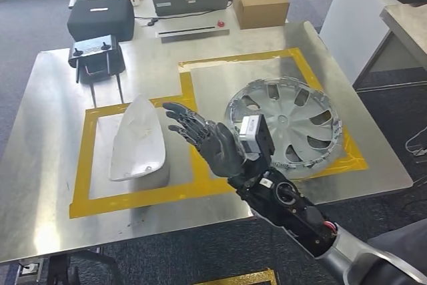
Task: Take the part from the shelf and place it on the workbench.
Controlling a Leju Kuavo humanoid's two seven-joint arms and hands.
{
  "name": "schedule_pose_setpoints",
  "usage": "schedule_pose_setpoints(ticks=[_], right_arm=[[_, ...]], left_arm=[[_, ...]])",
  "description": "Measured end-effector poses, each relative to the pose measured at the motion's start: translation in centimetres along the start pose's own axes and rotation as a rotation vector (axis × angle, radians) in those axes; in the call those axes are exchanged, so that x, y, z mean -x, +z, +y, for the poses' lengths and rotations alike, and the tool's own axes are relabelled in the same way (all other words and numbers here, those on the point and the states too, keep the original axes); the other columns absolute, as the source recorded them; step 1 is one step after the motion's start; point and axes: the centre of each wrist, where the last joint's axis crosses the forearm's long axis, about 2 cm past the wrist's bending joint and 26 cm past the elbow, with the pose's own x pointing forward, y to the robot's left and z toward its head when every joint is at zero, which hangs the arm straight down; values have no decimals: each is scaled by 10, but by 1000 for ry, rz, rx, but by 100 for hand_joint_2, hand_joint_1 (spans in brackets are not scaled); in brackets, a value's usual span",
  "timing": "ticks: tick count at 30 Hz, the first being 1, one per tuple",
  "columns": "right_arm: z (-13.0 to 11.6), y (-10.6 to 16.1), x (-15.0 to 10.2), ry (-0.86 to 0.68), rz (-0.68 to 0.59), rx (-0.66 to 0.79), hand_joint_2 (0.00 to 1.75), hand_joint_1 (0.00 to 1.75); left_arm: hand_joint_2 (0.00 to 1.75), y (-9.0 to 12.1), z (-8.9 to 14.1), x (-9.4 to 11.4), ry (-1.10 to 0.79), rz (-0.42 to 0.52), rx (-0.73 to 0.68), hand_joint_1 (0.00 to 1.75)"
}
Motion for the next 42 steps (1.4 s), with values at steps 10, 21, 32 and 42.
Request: schedule_pose_setpoints(ticks=[10,21,32,42], right_arm=[[13,40,6,-143,-54,30,0,0],[22,51,10,-176,-68,-1,0,0],[22,49,10,-161,-65,-3,0,0],[20,45,9,-147,-64,2,0,0]], left_arm=[[0,-2,5,0,2,6,-17,0],[0,-2,8,1,5,10,-41,0],[0,-2,8,1,1,11,-36,0],[0,-3,7,-2,-9,14,-28,0]])
